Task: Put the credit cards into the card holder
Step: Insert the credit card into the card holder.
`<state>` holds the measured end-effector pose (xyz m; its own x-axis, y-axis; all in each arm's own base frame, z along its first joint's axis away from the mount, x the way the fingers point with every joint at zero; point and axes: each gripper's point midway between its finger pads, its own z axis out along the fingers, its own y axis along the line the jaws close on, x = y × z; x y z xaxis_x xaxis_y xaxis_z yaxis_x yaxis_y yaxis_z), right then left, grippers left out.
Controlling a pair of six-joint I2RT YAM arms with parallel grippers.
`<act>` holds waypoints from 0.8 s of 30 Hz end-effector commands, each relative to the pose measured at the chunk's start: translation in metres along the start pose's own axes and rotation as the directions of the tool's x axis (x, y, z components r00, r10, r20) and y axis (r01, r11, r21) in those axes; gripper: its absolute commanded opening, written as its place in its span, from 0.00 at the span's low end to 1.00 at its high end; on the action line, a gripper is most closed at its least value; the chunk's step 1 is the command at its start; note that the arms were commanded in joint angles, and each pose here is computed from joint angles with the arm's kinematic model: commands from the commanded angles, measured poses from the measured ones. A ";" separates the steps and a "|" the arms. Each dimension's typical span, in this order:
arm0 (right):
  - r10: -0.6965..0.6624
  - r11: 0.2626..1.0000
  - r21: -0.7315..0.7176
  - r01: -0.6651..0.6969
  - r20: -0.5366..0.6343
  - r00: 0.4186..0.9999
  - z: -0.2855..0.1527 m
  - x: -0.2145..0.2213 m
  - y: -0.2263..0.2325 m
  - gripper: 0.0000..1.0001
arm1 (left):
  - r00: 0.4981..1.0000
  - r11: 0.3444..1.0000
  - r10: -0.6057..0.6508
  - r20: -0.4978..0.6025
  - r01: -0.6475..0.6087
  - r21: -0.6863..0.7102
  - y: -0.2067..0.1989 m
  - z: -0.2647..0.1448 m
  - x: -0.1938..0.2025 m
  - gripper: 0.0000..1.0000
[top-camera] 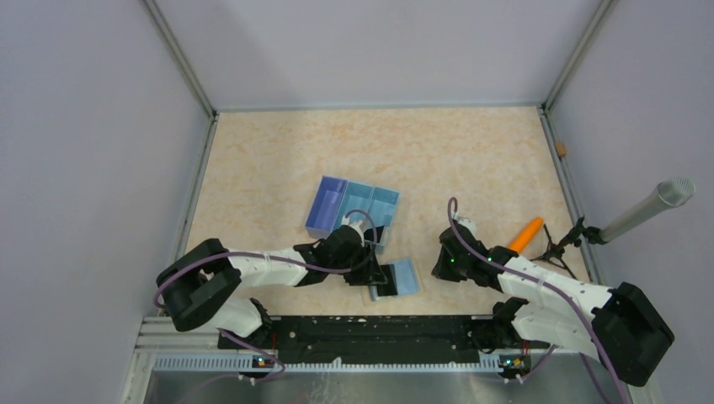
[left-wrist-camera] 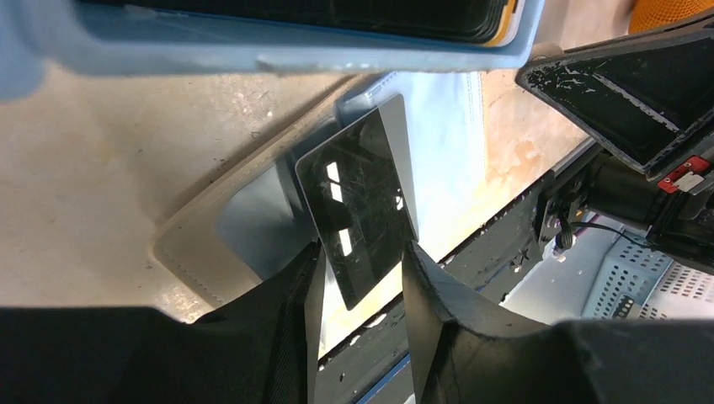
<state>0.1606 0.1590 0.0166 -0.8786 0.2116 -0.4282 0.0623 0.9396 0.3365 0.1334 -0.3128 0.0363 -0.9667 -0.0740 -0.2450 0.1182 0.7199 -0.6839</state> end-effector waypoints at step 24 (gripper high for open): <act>0.025 0.999 -0.031 -0.025 0.014 1.000 0.000 -0.003 0.005 0.00 | 0.996 0.996 -0.070 0.063 0.073 -0.043 -0.005 0.009 -0.003 0.00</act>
<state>0.1608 0.1591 0.0166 -0.8780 0.2124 -0.4289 0.0625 0.9393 0.3372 0.1281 -0.3225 0.0307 -0.9742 -0.0877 -0.2082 0.0756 0.7417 -0.6665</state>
